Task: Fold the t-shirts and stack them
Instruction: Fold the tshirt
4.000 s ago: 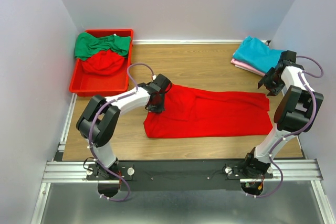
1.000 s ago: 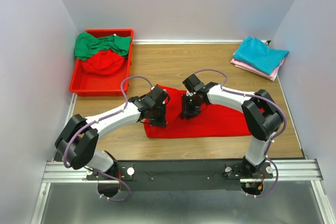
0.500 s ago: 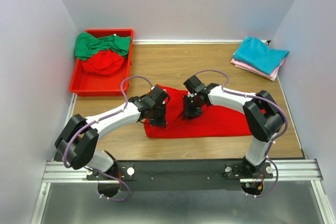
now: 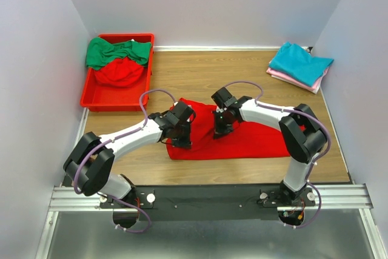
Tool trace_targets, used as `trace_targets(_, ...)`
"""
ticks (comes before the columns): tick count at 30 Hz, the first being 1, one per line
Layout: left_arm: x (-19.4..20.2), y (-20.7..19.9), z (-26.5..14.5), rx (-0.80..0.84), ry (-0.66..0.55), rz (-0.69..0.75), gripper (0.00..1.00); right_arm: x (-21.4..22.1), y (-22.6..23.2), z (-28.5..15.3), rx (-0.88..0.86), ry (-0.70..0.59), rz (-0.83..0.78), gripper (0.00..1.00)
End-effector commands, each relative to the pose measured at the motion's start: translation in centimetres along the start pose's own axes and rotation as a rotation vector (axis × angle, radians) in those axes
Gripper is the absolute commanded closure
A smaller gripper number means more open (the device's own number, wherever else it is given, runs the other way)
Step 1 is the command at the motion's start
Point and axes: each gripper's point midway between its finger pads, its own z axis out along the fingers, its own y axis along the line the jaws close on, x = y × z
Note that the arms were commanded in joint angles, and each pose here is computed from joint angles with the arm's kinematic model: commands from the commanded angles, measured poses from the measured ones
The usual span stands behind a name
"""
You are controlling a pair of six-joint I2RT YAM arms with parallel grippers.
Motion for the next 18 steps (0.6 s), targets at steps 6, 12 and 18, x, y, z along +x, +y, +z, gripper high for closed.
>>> trace_targets(6, 0.1, 0.3, -0.8, -0.013, -0.019, 0.002, 1.00, 0.8, 0.3, -3.3, 0.012, 0.016, 0.001, 0.96)
trace_targets(12, 1.0, 0.2, -0.8, 0.018, 0.002, -0.003, 1.00, 2.3, -0.4, -4.3, 0.036, 0.069, -0.014, 0.96)
trace_targets(18, 1.7, -0.4, -1.2, 0.065, 0.021, -0.005, 1.00, 3.1, -0.9, -5.1, 0.048, 0.095, -0.024, 0.97)
